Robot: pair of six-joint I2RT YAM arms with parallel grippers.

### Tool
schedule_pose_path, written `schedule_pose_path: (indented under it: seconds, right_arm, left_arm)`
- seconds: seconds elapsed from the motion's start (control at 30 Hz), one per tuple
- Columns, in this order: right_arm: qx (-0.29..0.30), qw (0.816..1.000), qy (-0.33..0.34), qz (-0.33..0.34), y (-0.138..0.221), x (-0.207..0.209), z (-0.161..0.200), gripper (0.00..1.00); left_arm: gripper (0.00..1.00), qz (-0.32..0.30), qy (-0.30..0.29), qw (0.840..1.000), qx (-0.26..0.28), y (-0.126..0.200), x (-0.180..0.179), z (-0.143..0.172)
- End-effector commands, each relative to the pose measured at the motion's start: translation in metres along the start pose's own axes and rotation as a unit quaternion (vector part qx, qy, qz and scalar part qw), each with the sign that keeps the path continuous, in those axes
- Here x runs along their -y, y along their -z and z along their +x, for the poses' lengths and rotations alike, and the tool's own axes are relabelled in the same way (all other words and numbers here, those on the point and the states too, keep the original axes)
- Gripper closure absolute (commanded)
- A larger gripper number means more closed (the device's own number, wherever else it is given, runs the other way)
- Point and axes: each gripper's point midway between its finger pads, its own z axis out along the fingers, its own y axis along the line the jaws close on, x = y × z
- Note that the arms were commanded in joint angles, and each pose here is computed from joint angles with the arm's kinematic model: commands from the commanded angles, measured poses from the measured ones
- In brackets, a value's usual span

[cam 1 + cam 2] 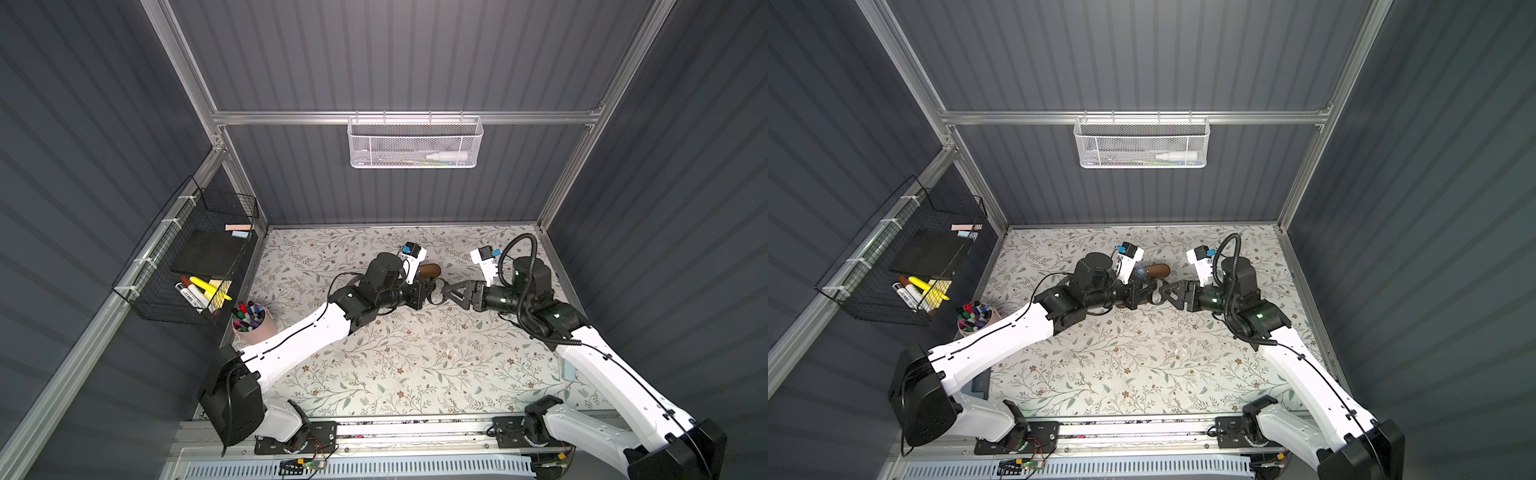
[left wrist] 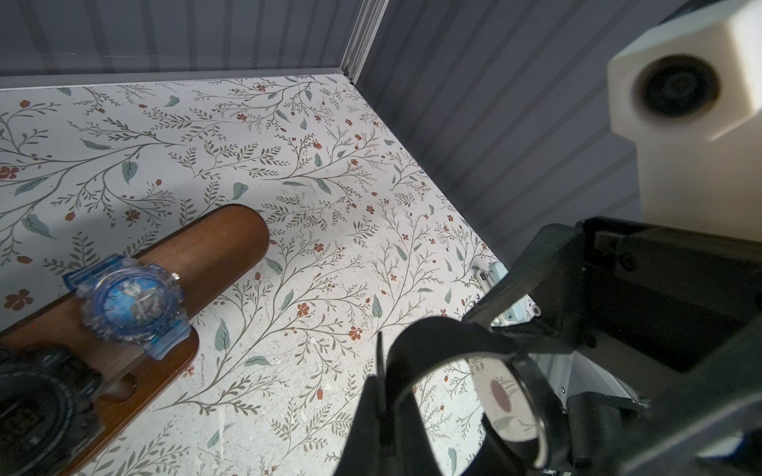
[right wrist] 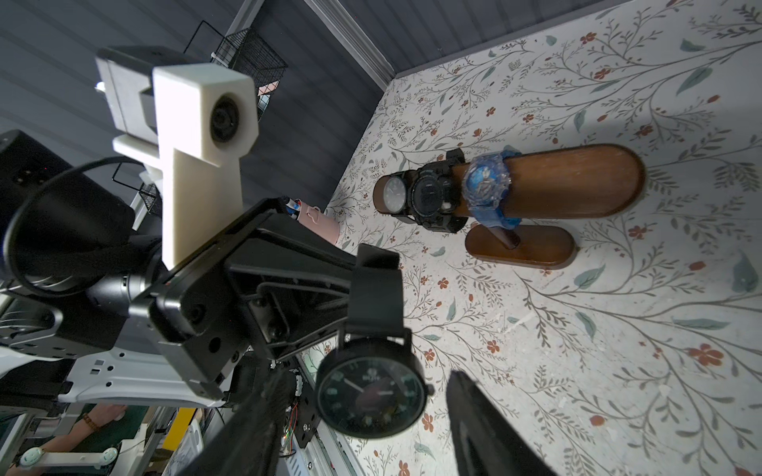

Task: Place watch on stand
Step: Pick up the watch at the center of the board.

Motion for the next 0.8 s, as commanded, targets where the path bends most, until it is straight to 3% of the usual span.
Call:
schedule_pose_path:
  seconds: [0.0,0.3,0.77]
  right_arm:
    - [0.011,1.000,0.013,-0.007,0.003,-0.008,-0.010,0.36]
    - [0.000,1.000,0.006,-0.016,-0.004,-0.007,-0.011,0.36]
    - [-0.024,0.999,-0.009,-0.032,-0.010,-0.006,0.000,0.46]
  left_arm:
    - [1.00,0.004,-0.011,1.000,-0.002,-0.001,-0.003,0.003]
    - [1.00,0.003,-0.014,1.000,-0.001,0.001,-0.002,0.002]
    - [1.00,-0.005,-0.017,1.000,-0.004,-0.001,-0.005,0.003]
